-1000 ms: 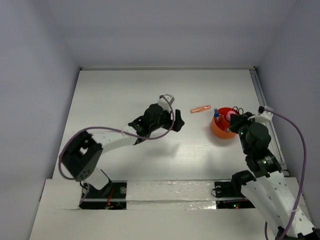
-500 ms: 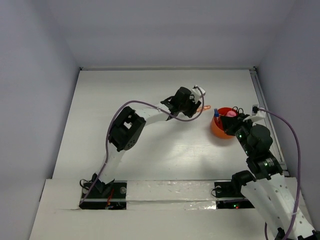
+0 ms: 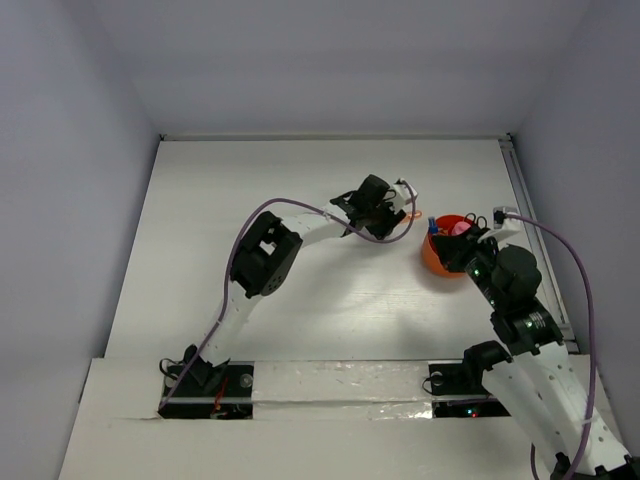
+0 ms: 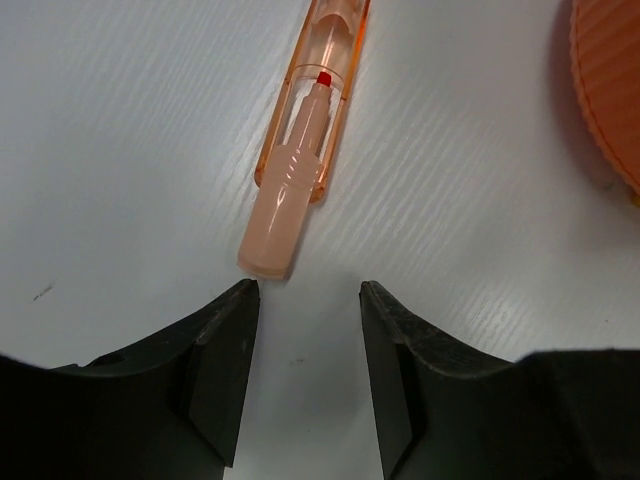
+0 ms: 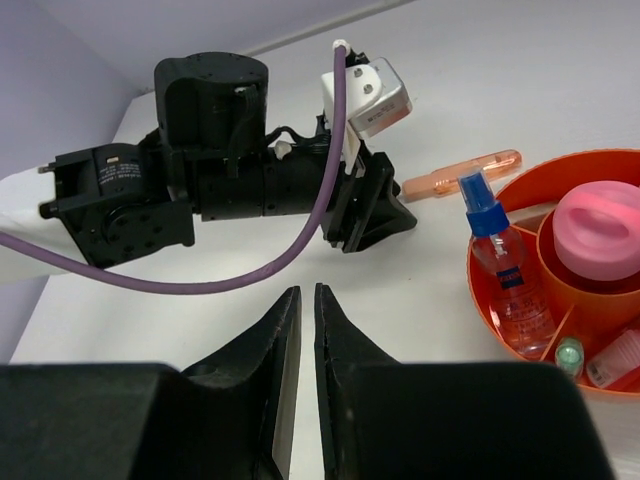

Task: Sort the stationery into containers
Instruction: Pick up the stationery from the center of the board.

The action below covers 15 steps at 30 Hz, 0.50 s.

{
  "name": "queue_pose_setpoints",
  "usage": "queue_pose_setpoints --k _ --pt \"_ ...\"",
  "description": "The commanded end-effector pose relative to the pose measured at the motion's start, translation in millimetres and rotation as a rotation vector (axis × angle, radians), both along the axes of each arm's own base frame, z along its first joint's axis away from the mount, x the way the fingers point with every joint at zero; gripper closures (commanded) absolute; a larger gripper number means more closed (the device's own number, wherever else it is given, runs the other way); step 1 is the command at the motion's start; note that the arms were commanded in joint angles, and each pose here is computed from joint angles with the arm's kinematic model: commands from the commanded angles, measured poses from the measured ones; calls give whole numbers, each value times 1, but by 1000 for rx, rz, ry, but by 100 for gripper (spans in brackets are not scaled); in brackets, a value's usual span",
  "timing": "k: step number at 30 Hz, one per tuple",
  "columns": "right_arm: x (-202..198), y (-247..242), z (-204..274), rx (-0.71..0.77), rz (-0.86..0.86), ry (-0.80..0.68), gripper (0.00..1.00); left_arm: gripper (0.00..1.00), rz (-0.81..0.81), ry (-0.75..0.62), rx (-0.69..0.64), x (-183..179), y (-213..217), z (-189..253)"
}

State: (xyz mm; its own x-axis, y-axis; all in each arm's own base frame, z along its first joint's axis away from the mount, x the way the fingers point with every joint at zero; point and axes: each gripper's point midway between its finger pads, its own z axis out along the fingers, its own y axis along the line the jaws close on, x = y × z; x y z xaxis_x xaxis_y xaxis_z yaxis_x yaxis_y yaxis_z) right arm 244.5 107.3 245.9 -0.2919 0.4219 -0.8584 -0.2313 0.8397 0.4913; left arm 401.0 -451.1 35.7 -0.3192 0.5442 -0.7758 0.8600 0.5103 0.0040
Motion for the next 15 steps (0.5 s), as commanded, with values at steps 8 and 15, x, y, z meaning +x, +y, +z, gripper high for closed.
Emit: queue_pose_setpoints --k 8,15 --pt "2 7 8 -7 48 -36 83 53 -18 -61 58 16 -3 3" --pt "5 9 4 -8 50 -23 83 42 -50 -72 56 18 -9 2"
